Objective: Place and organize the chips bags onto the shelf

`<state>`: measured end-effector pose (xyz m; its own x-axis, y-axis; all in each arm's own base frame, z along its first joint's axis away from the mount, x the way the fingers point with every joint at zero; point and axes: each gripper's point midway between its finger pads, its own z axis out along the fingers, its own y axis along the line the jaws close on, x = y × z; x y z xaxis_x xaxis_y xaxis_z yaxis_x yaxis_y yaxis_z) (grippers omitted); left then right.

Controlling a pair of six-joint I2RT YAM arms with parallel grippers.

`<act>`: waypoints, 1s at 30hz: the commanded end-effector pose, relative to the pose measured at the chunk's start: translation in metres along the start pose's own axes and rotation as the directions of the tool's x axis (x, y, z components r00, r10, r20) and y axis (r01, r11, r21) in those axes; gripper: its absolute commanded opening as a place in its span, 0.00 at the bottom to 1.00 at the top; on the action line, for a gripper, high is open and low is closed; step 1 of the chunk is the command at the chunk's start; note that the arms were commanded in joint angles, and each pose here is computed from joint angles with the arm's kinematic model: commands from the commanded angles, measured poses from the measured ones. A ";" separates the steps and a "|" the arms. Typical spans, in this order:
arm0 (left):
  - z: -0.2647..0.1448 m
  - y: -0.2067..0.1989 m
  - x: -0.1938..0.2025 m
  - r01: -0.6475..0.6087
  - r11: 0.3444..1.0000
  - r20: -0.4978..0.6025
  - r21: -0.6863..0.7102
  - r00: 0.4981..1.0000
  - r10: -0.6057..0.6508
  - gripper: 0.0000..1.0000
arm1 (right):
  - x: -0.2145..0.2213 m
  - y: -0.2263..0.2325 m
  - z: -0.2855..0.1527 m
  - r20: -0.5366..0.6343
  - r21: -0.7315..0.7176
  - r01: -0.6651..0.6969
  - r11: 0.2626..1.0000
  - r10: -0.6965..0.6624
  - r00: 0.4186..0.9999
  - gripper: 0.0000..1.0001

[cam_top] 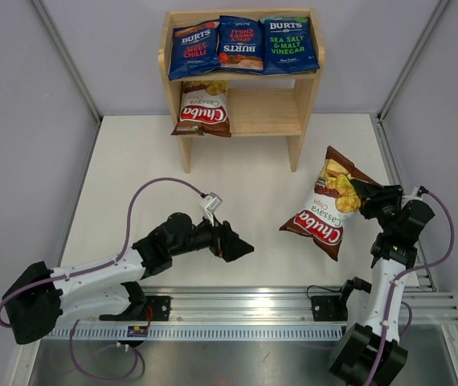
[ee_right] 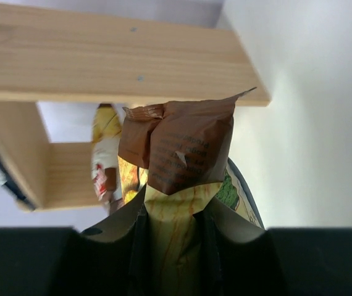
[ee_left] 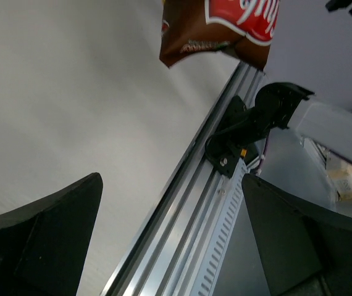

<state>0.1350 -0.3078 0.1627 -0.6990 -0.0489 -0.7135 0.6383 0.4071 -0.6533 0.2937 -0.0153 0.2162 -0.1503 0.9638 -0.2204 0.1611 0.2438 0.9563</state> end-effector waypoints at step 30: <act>0.089 -0.123 -0.088 -0.035 0.851 0.329 0.523 0.930 -0.164 0.99 | 0.049 0.105 -0.047 -0.255 -0.300 -0.346 0.889 0.275 0.927 0.00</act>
<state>0.1537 -0.4369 0.2455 -0.6967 -0.3337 -0.6350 0.6814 -0.0312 -0.7312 0.2616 0.0520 0.2877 -0.3445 0.9315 0.1167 -0.0092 -0.1277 0.9918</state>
